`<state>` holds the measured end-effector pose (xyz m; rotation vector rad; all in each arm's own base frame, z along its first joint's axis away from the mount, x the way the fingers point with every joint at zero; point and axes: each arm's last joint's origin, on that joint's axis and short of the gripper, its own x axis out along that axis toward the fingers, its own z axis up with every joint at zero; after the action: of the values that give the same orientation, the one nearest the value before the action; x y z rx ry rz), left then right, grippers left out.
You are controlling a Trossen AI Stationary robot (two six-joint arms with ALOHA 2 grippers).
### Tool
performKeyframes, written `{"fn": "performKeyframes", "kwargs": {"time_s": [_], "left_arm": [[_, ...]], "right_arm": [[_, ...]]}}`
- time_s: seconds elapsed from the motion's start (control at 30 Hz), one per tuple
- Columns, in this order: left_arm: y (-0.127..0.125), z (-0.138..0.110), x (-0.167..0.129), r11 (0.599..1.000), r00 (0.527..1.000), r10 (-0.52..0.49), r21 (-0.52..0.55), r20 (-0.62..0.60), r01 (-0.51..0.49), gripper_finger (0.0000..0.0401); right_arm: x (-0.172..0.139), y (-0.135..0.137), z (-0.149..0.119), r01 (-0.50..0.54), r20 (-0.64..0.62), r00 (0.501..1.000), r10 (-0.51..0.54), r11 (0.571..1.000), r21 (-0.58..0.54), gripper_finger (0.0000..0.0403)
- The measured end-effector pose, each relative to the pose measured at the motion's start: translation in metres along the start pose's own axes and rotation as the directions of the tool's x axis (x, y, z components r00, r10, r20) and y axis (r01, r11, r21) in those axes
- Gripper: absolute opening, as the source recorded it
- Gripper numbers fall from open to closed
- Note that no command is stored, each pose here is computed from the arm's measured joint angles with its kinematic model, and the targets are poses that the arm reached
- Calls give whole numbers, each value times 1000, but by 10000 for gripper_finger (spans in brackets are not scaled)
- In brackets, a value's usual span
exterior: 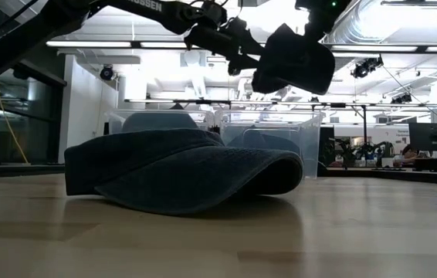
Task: Pick & Place hat
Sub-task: Put the top blue cap into the right transparent bin
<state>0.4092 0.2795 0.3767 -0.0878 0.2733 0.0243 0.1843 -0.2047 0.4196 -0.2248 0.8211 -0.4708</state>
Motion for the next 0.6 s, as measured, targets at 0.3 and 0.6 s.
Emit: {"fn": "performKeyframes", "kwargs": {"time_s": [0.3, 0.6], "left_arm": [[0, 0, 0, 1000, 1000, -4, -2, 1, 4, 286], [-3, 0, 0, 991, 994, -106, -83, 12, 107, 286]], "right_arm": [[0, 1, 5, -23, 66, 998, 25, 999, -30, 28], [0, -2, 11, -4, 132, 991, 10, 999, -44, 28]]}}
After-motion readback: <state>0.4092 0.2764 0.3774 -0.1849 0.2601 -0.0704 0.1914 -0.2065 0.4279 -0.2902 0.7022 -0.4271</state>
